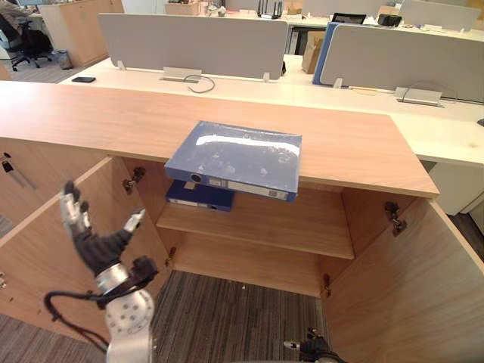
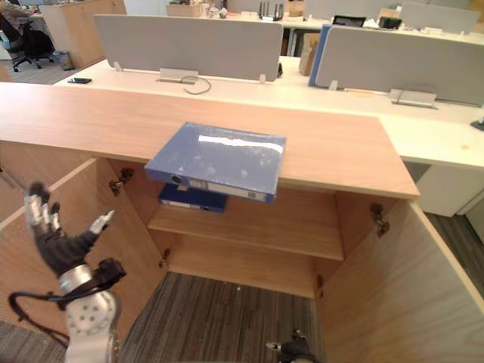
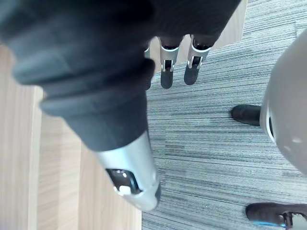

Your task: Walk over to the cabinet, pick up the folder, carry it to the office cabinet, place the folder inside the office cabinet, then close the office cabinet door

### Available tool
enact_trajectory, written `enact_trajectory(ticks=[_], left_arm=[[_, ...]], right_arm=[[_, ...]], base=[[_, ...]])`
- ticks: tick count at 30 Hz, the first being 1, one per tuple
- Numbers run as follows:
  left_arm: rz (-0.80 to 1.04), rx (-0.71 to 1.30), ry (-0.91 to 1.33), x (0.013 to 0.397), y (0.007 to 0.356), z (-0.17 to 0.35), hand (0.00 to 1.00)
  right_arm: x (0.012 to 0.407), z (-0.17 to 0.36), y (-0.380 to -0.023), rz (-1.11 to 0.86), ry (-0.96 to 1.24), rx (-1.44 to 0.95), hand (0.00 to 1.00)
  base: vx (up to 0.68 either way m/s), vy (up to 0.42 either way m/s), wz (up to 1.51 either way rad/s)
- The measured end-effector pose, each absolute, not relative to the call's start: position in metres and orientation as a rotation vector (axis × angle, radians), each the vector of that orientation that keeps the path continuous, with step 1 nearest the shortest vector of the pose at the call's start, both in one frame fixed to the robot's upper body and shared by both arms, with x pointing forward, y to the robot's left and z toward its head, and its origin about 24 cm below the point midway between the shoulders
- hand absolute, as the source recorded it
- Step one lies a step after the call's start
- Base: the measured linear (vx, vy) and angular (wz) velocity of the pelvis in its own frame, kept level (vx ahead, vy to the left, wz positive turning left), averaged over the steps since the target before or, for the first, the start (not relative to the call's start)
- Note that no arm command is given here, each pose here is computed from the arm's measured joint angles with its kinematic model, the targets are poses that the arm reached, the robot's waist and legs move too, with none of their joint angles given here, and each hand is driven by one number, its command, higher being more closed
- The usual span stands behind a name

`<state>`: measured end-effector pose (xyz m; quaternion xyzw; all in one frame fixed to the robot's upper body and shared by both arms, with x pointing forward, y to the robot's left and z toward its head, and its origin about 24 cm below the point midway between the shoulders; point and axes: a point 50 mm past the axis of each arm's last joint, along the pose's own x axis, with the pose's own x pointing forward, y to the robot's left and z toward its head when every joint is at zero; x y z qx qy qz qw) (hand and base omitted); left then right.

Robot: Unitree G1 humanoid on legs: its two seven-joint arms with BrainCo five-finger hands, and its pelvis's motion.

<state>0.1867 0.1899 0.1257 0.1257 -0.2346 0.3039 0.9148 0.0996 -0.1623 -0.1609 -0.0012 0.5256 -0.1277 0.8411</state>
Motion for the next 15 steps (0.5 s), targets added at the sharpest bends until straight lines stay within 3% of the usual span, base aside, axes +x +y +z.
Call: enact_trajectory(ticks=[7,11,15], left_arm=[[0.465,0.619,-0.543,0.223,0.175,0.125,0.00],[0.397,0.897,-0.462,0.246,0.191,0.107,0.00],[0.375,1.033,-0.437,0.257,0.200,0.104,0.00]], right_arm=[[0.092,-0.165,-0.177,-0.338,1.151,0.014,0.00],[0.083,-0.166,-0.189,-0.345,1.177,-0.033,0.00],[0.077,-0.166,-0.198,-0.381,1.189,-0.023,0.00]], base=[[0.00,0.029,-0.09],[0.00,0.038,-0.06],[0.01,0.049,-0.06]])
